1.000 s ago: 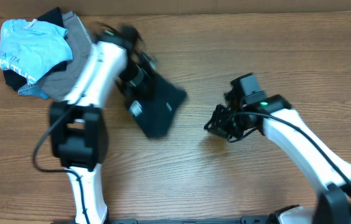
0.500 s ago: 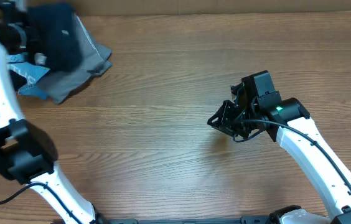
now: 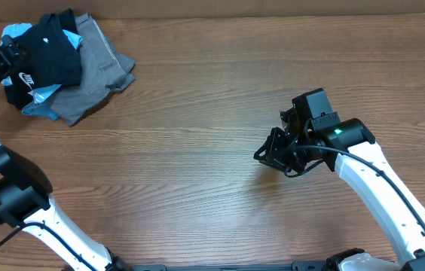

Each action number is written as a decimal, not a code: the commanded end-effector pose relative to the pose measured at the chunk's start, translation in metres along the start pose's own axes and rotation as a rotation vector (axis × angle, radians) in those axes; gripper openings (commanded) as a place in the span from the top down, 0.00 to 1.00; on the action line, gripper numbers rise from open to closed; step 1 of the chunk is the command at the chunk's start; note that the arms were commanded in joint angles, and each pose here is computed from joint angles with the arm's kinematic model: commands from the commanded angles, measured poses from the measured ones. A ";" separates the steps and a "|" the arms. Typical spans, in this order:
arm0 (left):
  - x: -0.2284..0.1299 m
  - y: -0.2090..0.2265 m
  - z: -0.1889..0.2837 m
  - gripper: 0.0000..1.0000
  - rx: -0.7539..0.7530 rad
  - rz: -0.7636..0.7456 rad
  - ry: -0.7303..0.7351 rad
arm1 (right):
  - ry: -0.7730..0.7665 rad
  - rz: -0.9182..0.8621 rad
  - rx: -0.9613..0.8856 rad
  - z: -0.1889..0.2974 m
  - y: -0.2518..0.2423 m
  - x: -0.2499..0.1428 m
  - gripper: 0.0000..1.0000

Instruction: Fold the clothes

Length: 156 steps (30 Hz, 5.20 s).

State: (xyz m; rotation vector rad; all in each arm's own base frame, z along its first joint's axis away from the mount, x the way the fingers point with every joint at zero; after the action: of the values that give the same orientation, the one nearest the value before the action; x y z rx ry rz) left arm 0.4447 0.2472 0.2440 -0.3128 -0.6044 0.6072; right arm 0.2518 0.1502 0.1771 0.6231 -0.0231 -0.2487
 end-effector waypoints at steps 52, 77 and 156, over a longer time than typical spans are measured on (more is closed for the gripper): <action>-0.238 -0.234 0.320 0.00 -0.255 -0.860 -0.167 | -1.138 0.950 -0.131 0.219 0.025 -0.064 0.00; -0.238 -0.234 0.320 0.00 -0.255 -0.860 -0.166 | -1.284 0.976 -0.076 0.057 -0.087 -0.044 0.00; -0.352 -0.059 0.077 0.00 -0.255 -0.633 -0.815 | -1.302 0.982 -0.068 0.056 -0.087 -0.043 0.00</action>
State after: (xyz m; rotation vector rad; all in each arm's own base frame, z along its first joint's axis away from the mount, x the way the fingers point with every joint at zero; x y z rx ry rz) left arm 0.1887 -0.0105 0.1903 -0.0707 -1.5053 -0.0301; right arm 0.1853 0.0604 0.1743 0.2295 -1.5188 0.3402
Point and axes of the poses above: each gripper's point midway between its finger pads, its own z axis back along the fingers, its own y axis along the line the jaws close on, x = y × z, the point moved 5 cm from there along z, back along the fingers, and after that the axes turned 2 degrees about z, right-handed, at the moved point
